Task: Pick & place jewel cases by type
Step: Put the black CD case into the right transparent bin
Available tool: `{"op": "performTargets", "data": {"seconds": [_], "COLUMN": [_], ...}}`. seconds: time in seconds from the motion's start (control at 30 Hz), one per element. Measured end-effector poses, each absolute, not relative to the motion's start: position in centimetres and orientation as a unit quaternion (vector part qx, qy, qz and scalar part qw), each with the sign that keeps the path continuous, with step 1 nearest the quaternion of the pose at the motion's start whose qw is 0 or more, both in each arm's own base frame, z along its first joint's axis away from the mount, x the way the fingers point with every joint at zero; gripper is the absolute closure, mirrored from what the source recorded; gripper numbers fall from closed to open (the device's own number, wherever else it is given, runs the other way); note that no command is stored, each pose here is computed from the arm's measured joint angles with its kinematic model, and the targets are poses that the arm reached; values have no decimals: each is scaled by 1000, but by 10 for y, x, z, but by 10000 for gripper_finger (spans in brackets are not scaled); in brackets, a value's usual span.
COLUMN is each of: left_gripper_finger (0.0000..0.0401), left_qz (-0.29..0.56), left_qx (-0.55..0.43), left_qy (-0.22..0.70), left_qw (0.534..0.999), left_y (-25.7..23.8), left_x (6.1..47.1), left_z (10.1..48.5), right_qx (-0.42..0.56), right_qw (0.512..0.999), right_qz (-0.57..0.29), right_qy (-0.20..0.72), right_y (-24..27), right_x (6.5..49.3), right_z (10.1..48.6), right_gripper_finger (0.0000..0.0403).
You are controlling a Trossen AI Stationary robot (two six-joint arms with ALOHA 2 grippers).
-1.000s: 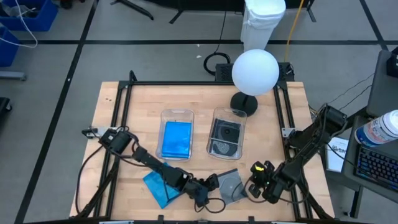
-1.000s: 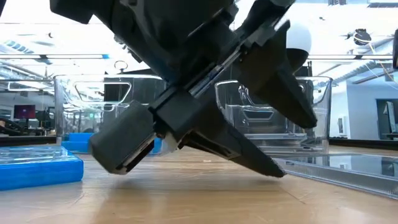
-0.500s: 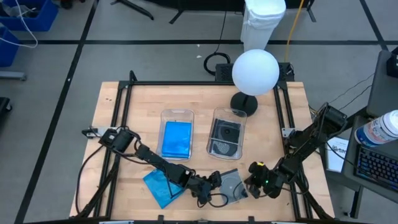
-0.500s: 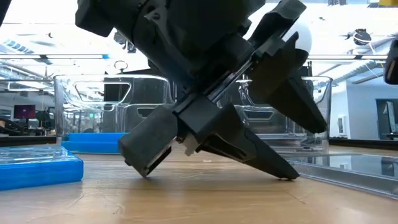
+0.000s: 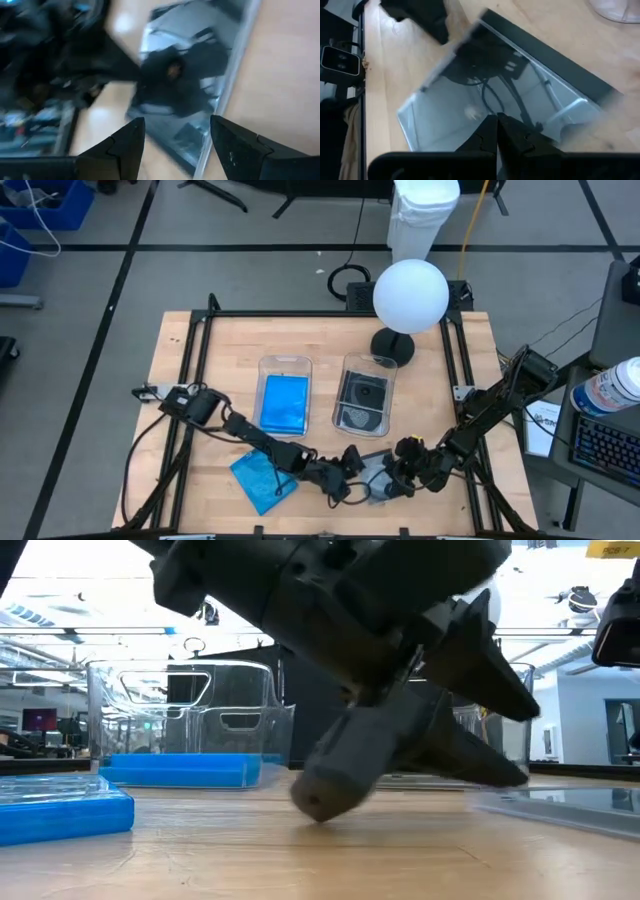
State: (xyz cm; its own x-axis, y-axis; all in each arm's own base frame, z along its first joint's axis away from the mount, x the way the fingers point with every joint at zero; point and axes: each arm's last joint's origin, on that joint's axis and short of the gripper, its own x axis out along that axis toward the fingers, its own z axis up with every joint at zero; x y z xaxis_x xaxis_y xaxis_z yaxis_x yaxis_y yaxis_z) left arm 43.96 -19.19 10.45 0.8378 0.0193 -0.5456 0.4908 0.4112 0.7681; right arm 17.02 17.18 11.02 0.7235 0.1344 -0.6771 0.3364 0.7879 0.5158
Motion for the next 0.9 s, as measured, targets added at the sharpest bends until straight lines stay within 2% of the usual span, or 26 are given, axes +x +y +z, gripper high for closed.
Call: {"op": "performTargets", "data": {"seconds": [0.17, 0.5, 0.6, 0.73, 0.9], "left_gripper_finger": [174, 174, 174, 174, 174], "left_qz": [-121, -203, -206, -206, -205], "left_qx": [526, 537, 537, 536, 525], "left_qy": [233, 303, 303, 303, 300], "left_qw": [809, 760, 760, 761, 770], "left_y": [-191, -190, -192, -193, -194], "left_x": [442, 429, 428, 429, 431], "left_z": [107, 93, 93, 94, 98], "right_qx": [321, 308, 278, 199, 146], "right_qw": [874, 880, 885, 878, 824], "right_qz": [-49, -35, -24, -68, -153], "right_qy": [362, 359, 372, 431, 525], "right_y": [173, 175, 183, 191, 195], "right_x": [171, 172, 179, 191, 192], "right_z": [112, 118, 136, 172, 205], "right_gripper_finger": [403, 403, 403, 403, 403]}}
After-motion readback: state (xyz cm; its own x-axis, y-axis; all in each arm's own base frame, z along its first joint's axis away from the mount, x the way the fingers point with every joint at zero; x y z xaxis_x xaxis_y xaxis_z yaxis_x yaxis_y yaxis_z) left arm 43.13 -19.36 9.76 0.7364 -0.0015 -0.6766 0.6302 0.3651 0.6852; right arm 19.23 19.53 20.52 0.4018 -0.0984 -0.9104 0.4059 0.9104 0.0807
